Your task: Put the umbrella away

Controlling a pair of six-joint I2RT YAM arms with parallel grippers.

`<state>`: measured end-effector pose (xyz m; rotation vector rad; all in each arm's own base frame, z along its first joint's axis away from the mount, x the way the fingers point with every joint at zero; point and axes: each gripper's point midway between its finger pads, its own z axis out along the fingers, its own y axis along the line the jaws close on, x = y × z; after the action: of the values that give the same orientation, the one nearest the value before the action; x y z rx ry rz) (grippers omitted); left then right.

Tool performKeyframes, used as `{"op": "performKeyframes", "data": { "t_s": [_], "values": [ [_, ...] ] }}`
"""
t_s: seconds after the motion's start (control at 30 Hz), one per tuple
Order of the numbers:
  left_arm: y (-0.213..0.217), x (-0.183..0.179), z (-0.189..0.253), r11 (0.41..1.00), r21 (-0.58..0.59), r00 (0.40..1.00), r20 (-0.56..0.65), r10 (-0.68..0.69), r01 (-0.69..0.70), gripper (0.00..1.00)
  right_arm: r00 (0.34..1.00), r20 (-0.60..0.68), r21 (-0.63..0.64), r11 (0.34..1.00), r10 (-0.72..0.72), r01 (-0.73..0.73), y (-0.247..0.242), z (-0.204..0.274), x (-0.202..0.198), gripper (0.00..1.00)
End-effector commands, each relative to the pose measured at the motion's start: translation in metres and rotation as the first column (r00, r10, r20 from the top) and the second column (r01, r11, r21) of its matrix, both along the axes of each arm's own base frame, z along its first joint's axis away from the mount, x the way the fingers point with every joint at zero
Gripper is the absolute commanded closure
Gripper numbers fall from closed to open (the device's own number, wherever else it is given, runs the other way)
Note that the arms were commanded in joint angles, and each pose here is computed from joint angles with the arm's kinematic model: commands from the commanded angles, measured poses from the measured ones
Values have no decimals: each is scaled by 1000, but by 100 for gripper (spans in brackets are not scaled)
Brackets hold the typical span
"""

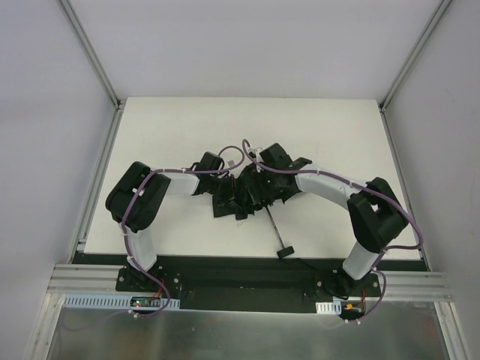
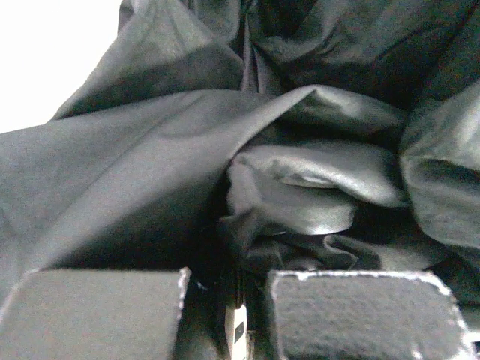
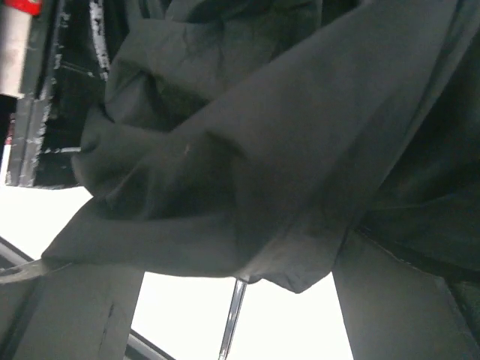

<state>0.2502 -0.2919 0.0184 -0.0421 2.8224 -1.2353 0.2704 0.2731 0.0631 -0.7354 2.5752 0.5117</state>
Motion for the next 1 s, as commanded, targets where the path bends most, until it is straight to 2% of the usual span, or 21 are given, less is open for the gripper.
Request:
{"op": "performKeyframes", "data": {
  "t_s": [0.0,0.3,0.67,0.73,0.87,0.97],
  "values": [
    [15,-11,-15,997,69,1000,-25,17,-15,100,996,68,-5,999,54,-54,8,-10,10,4],
    [29,-8,-22,996,83,1000,-3,14,-14,100,990,30,-117,984,136,-132,7,-41,-8,1],
    [27,0,-17,999,45,1000,-13,13,-12,100,986,-32,-112,979,166,-169,20,-65,-25,1],
    [27,0,-17,999,46,1000,-14,16,-15,100,990,-35,-156,978,136,-140,12,-70,-22,7],
    [28,-2,-14,999,44,1000,-12,24,-23,100,996,-23,-222,971,86,-89,-4,-79,-20,32],
    [30,-4,-9,999,43,1000,-2,23,-23,100,996,-8,-209,974,86,-86,-8,-79,-24,51]
  ]
}}
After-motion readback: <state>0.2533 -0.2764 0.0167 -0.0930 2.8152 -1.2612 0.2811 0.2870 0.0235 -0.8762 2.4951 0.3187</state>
